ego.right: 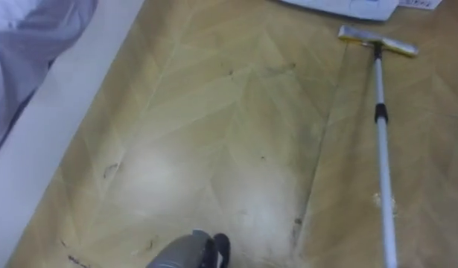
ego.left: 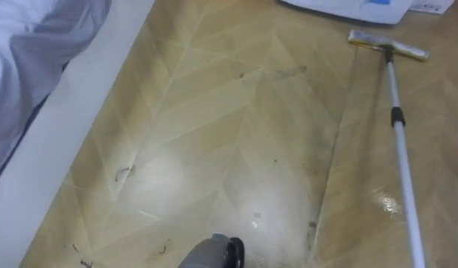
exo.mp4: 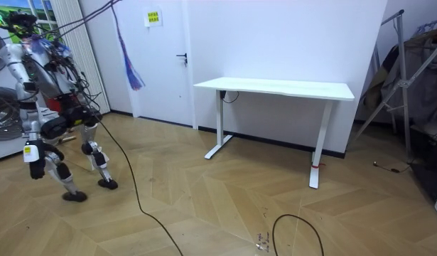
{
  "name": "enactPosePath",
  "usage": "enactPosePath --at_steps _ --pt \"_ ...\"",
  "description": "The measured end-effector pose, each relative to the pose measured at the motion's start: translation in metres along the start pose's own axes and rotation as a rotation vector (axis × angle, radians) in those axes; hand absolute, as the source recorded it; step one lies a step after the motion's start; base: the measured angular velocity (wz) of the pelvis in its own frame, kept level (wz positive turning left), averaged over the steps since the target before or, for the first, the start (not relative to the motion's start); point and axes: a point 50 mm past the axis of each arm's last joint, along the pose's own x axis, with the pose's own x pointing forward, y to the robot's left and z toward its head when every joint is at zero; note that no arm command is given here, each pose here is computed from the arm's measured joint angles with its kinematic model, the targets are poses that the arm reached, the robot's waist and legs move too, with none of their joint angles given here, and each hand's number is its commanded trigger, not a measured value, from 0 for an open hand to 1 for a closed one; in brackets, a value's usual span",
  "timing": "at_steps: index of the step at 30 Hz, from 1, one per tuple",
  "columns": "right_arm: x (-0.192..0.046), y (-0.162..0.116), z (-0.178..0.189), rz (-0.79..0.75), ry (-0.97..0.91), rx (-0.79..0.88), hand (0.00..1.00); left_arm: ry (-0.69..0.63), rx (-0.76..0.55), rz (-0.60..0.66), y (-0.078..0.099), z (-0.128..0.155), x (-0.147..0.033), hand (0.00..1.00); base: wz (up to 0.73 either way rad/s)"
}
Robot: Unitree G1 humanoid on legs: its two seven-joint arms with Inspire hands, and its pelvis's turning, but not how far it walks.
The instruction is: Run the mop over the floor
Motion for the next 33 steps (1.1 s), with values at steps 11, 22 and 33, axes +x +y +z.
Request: enactPosePath --at_steps 11,22,33 --pt "-0.004 0.052 -0.006 0.065 -0.002 0.013 1.0 0.014 -0.003 -0.003 -0.01 -0.003 -0.001 0.0 -0.11" --pt "-0.038 0.026 0.107 0.141 -0.2 0.167 1.0 0.058 -0.011 0.031 -0.002 -0.007 0.001 0.0 0.18" --pt "-0.005 0.039 0.006 0.138 0.002 0.029 1.0 0.145 0.008 0.036 0.0 -0.026 0.001 0.0 0.03"
